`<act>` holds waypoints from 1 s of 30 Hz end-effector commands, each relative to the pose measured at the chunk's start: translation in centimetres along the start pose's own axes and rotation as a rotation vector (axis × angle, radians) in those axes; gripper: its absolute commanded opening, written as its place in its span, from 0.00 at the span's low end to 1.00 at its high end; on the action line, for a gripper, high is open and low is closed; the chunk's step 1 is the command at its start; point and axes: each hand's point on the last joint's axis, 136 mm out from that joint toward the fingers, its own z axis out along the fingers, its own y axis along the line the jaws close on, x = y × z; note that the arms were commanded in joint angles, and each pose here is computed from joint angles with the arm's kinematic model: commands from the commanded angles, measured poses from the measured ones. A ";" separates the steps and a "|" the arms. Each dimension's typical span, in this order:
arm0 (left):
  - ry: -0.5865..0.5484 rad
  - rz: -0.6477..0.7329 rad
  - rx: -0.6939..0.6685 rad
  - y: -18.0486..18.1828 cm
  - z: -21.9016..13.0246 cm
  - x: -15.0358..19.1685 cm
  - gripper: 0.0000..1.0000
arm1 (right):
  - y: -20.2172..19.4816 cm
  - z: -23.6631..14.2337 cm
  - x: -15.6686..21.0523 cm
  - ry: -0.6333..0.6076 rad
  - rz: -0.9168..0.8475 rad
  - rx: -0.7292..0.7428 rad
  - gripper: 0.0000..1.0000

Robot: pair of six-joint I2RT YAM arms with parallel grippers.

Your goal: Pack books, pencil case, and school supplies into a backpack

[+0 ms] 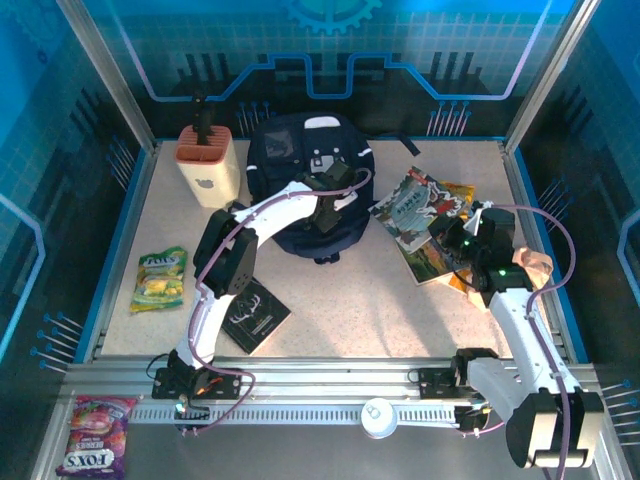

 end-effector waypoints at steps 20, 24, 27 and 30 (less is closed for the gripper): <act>-0.392 -0.232 0.024 3.2 -13.7 -5.6 0.00 | 1.5 -3.5 -0.8 -0.050 -0.039 -0.007 0.00; -0.477 -0.313 0.024 4.0 -15.9 -6.8 0.00 | 2.5 -3.5 0.2 -0.002 0.018 -0.080 0.00; -0.536 -0.352 0.035 4.1 -17.2 -7.7 0.00 | 3.2 -3.5 0.6 0.015 0.047 -0.127 0.00; -0.568 -0.370 0.039 4.0 -17.7 -8.5 0.00 | 3.6 -3.9 0.5 0.004 0.044 -0.136 0.00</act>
